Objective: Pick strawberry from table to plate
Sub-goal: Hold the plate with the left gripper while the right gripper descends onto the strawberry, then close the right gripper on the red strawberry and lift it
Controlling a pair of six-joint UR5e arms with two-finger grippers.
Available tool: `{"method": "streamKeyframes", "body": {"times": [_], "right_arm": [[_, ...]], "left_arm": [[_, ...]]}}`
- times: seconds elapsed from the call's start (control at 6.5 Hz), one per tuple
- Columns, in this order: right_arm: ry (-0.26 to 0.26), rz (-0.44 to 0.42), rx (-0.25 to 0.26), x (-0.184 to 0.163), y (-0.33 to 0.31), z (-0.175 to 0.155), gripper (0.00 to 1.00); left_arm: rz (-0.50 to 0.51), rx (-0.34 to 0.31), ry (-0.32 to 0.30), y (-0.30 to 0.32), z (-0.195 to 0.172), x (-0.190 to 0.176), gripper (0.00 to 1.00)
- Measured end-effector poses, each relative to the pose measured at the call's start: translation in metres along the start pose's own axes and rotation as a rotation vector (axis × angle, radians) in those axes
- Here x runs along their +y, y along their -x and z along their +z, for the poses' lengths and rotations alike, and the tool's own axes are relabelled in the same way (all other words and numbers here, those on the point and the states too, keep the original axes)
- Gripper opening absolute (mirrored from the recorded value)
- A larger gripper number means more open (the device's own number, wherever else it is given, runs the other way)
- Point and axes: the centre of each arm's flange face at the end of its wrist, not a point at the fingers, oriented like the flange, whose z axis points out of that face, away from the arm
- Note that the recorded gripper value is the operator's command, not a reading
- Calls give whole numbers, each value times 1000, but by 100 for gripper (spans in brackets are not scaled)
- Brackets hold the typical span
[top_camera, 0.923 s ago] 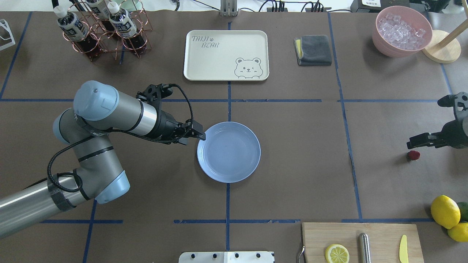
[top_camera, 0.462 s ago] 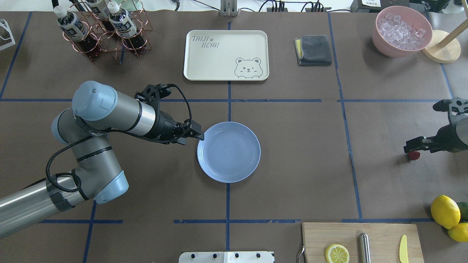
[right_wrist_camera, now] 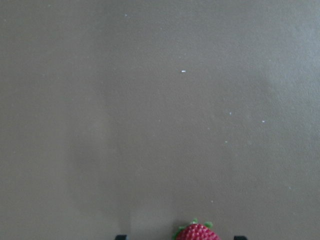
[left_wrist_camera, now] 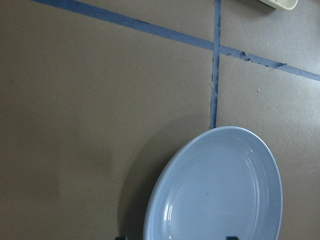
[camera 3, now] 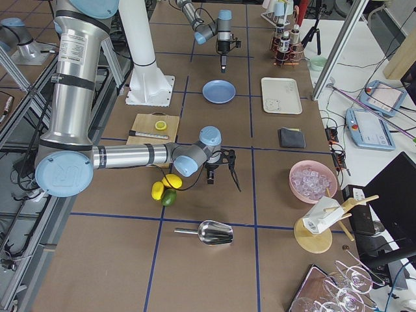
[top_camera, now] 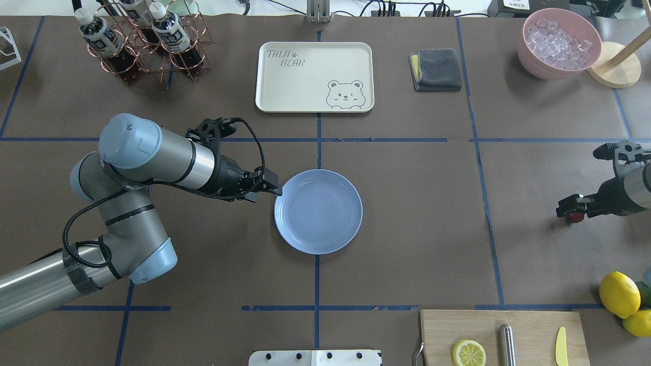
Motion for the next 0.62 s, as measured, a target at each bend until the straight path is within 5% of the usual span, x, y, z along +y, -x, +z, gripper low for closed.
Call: {"method": "streamKeyframes", "body": {"times": [0.62], "right_arm": [[3, 7, 7, -7, -3, 8, 71]], "left_arm": [[0, 1, 0, 0, 0, 0, 73]]}}
